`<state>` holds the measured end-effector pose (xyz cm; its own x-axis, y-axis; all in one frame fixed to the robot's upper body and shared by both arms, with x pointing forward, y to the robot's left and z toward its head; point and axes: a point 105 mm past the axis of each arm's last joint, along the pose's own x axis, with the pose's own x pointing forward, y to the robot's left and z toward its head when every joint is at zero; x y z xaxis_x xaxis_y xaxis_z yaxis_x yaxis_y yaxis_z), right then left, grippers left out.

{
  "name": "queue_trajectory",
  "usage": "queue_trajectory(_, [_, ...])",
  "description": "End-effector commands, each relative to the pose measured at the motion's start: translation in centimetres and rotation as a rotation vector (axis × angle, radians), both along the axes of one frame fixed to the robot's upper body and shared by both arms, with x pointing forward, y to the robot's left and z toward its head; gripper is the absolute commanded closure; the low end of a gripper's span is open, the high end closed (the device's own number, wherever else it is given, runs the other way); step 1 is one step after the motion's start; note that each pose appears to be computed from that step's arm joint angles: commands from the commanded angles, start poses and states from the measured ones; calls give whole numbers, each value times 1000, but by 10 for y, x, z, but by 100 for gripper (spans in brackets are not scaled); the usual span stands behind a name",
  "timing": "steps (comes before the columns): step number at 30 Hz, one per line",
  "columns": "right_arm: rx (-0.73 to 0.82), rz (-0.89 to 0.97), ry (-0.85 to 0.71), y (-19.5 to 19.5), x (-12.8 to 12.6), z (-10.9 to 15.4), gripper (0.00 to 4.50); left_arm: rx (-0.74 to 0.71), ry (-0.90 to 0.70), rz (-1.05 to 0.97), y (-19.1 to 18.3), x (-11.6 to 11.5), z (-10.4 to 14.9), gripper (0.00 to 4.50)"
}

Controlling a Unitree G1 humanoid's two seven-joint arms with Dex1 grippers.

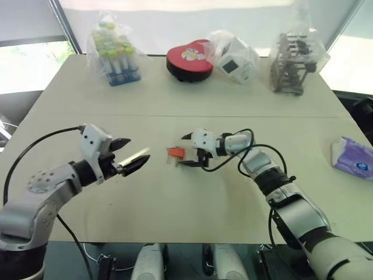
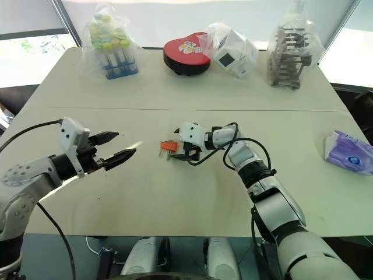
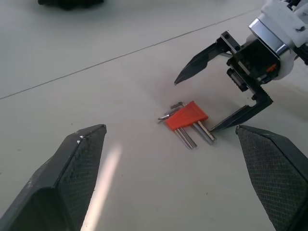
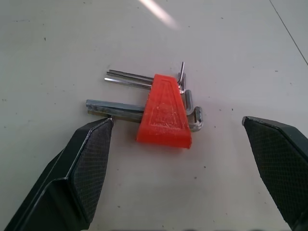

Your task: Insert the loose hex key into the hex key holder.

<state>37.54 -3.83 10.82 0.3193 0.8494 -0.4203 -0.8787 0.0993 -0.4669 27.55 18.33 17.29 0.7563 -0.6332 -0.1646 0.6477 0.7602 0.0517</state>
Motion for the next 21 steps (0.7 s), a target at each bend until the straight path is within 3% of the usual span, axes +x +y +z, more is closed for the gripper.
queue_trajectory(1, [-35, -5, 2, -4, 3, -3, 4, 22, -48, 7, 1, -5, 12, 0])
queue_trajectory(13, [-34, -125, 100, -28, 8, -24, 4, 29, -58, -1, -2, -1, 14, 0])
queue_trajectory(16, [-27, -139, 111, -28, 9, -26, 90, 31, -60, -4, -3, 1, 15, 0])
queue_trajectory(21, [-1, -145, 123, -19, 10, -27, 340, 32, -58, -4, -3, 0, 14, 0])
